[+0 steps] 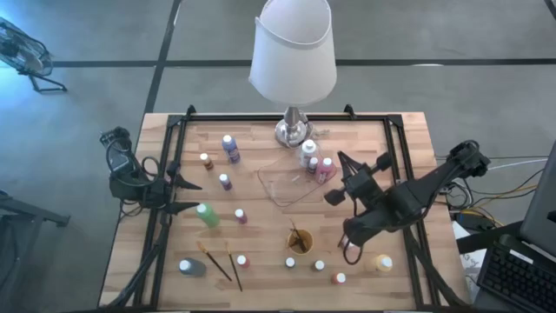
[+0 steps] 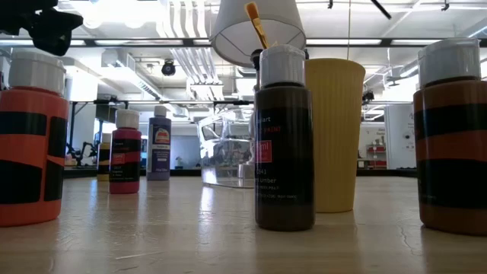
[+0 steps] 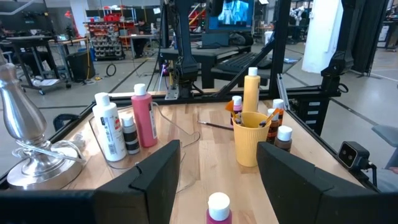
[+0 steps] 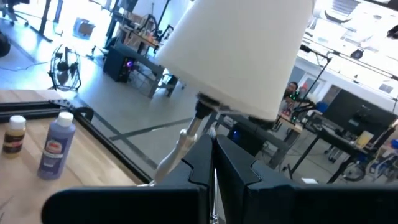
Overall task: Pick & Place Paint Supplies
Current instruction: Put the black paint brush into the yellow cup
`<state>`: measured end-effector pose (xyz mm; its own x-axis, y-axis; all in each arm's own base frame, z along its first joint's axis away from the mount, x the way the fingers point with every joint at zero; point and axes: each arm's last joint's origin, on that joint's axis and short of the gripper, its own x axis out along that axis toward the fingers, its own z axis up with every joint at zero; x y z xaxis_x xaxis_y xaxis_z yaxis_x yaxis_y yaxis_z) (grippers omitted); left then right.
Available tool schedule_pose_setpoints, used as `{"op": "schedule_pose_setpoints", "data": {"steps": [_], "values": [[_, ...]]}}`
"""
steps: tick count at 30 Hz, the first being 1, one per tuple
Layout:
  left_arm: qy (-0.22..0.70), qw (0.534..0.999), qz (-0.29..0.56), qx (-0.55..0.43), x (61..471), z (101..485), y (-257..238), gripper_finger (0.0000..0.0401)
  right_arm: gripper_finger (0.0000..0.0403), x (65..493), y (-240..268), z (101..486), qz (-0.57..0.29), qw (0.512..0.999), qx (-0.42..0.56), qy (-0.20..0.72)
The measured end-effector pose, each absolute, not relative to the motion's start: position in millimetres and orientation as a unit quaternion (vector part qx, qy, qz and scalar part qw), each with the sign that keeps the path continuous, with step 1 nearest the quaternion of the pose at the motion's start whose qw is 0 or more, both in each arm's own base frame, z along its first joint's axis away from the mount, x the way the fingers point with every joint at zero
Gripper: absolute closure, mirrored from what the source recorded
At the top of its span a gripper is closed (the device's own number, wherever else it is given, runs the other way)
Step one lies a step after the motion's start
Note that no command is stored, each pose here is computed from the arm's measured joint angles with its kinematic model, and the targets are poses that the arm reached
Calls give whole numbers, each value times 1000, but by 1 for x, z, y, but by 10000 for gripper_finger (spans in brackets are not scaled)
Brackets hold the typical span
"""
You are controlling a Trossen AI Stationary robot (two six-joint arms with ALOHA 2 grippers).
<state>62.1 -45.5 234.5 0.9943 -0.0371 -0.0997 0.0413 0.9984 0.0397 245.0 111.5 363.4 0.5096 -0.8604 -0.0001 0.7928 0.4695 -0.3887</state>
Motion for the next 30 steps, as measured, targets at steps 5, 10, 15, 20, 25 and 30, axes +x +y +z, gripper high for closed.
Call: {"op": "schedule_pose_setpoints", "data": {"steps": [5,10,15,20,25,30], "values": [[49,998,-20,21,62,235,-45,183,394,249,111,396,-489,849,-174,99],[50,998,-20,21,62,235,-46,183,394,257,106,426,-495,845,-173,108],[50,998,-19,21,62,234,-45,183,394,278,96,456,-407,892,-155,124],[50,998,-20,21,62,234,-45,183,394,294,87,480,-298,939,-164,53],[50,998,-19,21,62,234,-45,183,394,303,80,487,-187,967,-171,-3],[50,998,-20,21,62,234,-45,183,394,310,78,482,-111,978,-175,-28]]}}
